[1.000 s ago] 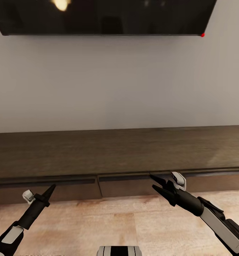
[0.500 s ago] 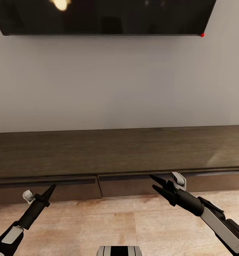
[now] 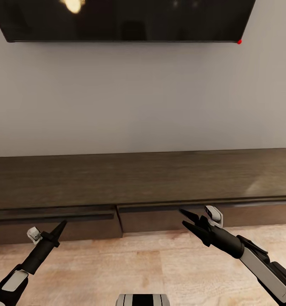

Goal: Place each of the two pumpkins and all three candles from the living room inside a cabinet in the living room (use any cabinet), then make sure every cabinet is closed, and position the cauldron so it is next to a table in the living room.

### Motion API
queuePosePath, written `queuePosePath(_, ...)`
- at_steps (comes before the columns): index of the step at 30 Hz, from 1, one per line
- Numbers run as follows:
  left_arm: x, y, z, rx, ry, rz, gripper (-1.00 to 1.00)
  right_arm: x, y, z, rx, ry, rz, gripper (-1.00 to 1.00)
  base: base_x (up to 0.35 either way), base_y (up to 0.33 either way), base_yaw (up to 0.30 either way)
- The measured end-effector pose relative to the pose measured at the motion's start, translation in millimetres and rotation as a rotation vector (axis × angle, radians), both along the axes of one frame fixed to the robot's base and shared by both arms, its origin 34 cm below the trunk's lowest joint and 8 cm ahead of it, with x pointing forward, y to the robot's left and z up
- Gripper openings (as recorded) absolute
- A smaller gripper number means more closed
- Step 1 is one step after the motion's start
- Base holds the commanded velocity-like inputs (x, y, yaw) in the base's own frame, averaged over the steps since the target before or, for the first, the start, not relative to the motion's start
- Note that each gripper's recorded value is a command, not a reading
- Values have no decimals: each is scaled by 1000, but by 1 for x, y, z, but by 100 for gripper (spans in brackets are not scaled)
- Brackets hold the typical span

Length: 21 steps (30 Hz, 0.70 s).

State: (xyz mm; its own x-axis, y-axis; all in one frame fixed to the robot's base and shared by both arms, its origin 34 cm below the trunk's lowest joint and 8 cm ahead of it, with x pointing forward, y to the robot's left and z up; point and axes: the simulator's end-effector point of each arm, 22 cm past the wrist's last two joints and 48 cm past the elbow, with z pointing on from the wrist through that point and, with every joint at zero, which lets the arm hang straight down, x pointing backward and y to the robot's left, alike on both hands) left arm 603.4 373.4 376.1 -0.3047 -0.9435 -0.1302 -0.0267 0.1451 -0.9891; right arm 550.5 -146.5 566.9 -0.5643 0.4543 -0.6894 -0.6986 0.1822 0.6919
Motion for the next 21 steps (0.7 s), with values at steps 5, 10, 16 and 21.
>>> queuePosePath(5, 0, 0, 0, 0, 0, -1, -100, 0, 0, 0, 0, 0, 0, 100, -133, 0, 0)
queuePosePath(10, 0, -1, 0, -1, -1, -2, -100, 0, 0, 0, 0, 0, 0, 100, -111, 0, 0)
queuePosePath(16, 0, -1, 0, -1, -1, -2, -100, 0, 0, 0, 0, 1, 0, 100, -58, 0, 0)
queuePosePath(21, 0, -1, 0, -1, -1, -3, -100, 0, 0, 0, 1, 0, 0, 100, -98, 0, 0)
